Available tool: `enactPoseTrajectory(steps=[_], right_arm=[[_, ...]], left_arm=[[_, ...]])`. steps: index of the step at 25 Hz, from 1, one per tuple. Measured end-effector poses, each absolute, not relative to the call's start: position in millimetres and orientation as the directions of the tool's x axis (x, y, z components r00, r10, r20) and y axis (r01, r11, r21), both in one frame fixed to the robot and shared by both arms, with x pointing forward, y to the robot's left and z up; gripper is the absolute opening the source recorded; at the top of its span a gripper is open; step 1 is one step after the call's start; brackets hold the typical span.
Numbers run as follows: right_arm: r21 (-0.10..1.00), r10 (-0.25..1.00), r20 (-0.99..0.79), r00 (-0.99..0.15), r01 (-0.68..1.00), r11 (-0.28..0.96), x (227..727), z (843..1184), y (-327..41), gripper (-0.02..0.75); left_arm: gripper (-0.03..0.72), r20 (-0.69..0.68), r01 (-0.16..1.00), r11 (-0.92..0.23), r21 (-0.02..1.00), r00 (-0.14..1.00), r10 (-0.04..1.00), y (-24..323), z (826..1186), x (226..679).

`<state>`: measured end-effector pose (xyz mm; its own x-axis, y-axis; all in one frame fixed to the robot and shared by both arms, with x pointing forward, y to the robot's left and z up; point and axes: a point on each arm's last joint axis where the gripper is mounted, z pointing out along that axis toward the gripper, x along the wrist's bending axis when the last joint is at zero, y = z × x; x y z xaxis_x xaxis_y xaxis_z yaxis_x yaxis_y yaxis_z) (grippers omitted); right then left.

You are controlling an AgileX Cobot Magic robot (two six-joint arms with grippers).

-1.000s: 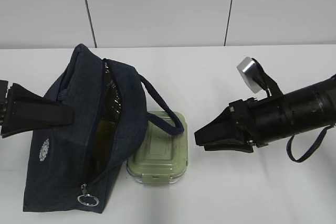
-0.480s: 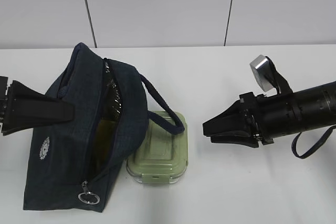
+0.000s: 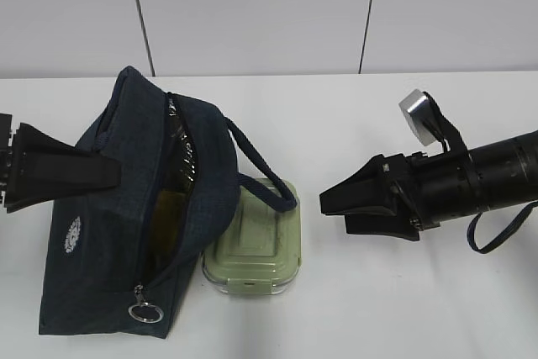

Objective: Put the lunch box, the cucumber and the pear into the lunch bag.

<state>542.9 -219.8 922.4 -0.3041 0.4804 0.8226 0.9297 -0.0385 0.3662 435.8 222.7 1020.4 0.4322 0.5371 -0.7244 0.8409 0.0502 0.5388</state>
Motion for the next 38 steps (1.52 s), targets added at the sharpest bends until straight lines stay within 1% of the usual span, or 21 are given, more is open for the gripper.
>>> enactPoseTrajectory(steps=[3, 5, 10, 16, 18, 25, 29, 33, 38], right_arm=[[0.367, 0.481, 0.82, -0.309, 0.93, -0.029, 542.2, 922.1, -215.1, 0.606], [0.371, 0.491, 0.81, -0.321, 0.929, -0.004, 540.5, 920.6, -205.8, 0.605], [0.389, 0.575, 0.743, -0.342, 0.92, 0.044, 538.5, 911.9, -184.2, 0.599], [0.387, 0.553, 0.765, -0.329, 0.922, 0.013, 544.5, 910.8, -175.8, 0.595], [0.367, 0.531, 0.789, -0.309, 0.93, -0.004, 552.1, 903.9, -173.2, 0.595], [0.327, 0.531, 0.804, -0.269, 0.945, -0.016, 557.1, 888.3, -172.2, 0.595], [0.331, 0.528, 0.804, -0.273, 0.943, -0.017, 562.7, 885.9, -171.1, 0.594], [0.342, 0.495, 0.819, -0.291, 0.94, -0.012, 573.4, 885.2, -167.4, 0.594], [0.312, 0.488, 0.831, -0.267, 0.95, -0.013, 579.7, 874.4, -165.7, 0.594]], left_arm=[[-0.015, -0.725, 0.841, 0.051, 0.539, 0.432, 0.537, 222.7, 1020.5, 435.8], [-0.015, -0.725, 0.841, 0.052, 0.539, 0.432, 0.536, 222.7, 1020.5, 435.9], [-0.015, -0.726, 0.841, 0.053, 0.539, 0.431, 0.536, 222.7, 1020.6, 435.9], [-0.015, -0.726, 0.841, 0.054, 0.539, 0.431, 0.536, 222.7, 1020.6, 436.0], [-0.015, -0.727, 0.841, 0.055, 0.539, 0.431, 0.535, 222.7, 1020.7, 436.0], [-0.015, -0.727, 0.841, 0.055, 0.539, 0.431, 0.535, 222.7, 1020.7, 436.0], [-0.015, -0.727, 0.841, 0.055, 0.539, 0.431, 0.535, 222.7, 1020.7, 436.0], [-0.015, -0.727, 0.841, 0.055, 0.538, 0.431, 0.534, 222.6, 1020.8, 436.0], [-0.015, -0.727, 0.841, 0.055, 0.538, 0.431, 0.534, 222.6, 1020.8, 436.0]])
